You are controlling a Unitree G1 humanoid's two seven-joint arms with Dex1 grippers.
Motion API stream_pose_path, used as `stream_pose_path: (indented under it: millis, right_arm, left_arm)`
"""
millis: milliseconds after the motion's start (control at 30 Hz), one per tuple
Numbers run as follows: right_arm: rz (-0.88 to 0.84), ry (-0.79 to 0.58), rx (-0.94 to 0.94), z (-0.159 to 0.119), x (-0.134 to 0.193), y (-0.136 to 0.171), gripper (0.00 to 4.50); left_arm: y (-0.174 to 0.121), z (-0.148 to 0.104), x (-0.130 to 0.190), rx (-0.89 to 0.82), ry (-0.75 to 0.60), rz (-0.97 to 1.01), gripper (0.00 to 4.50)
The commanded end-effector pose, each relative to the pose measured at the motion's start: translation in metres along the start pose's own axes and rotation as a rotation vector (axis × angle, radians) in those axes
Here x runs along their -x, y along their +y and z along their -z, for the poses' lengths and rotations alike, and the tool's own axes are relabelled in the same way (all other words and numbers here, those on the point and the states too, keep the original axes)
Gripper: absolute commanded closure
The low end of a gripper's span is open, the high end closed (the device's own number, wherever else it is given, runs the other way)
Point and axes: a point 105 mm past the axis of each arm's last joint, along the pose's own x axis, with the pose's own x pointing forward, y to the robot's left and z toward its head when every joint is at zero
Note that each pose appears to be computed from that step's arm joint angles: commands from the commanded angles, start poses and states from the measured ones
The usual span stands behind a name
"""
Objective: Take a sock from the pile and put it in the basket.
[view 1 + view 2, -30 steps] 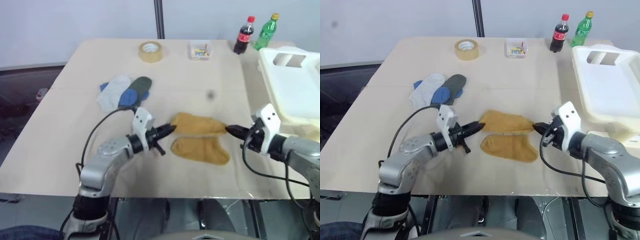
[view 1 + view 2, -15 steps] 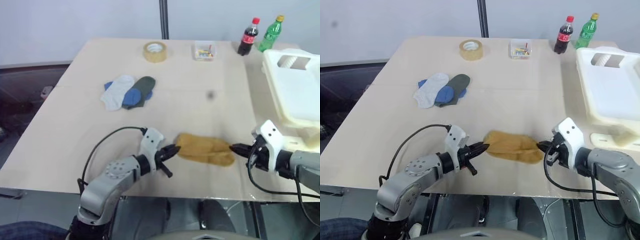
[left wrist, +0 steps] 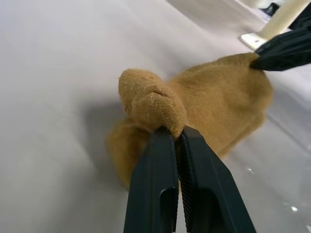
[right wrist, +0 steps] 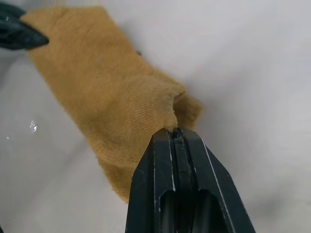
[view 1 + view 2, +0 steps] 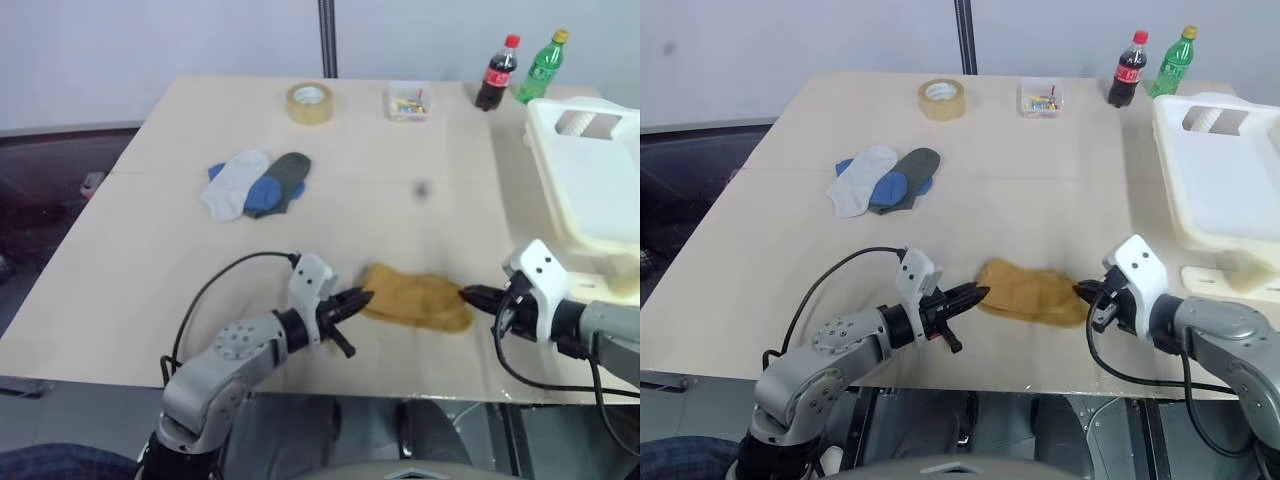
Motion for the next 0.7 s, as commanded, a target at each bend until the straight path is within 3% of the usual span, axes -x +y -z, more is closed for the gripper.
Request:
stream_pose_path:
  millis: [33,433,700]
  right_arm:
    - [-0.011,-0.034,0.043,-0.011,0.009,0.008,4.5]
    - [0.018,-0.068,-0.002,-0.014,0.023,0.008,4.5]
    - [0.058,-0.073,-0.022,-0.009,0.016,0.002,4.5]
  left_arm:
    - [-0.014,-0.008,0.003,0.004,-0.035,0.065,4.45]
    - [-0.015,-0.002,0.001,0.023,-0.014,0.095,4.45]
    - [-0.012,-0.009,-0.002,-0.005,-0.048,0.069,4.45]
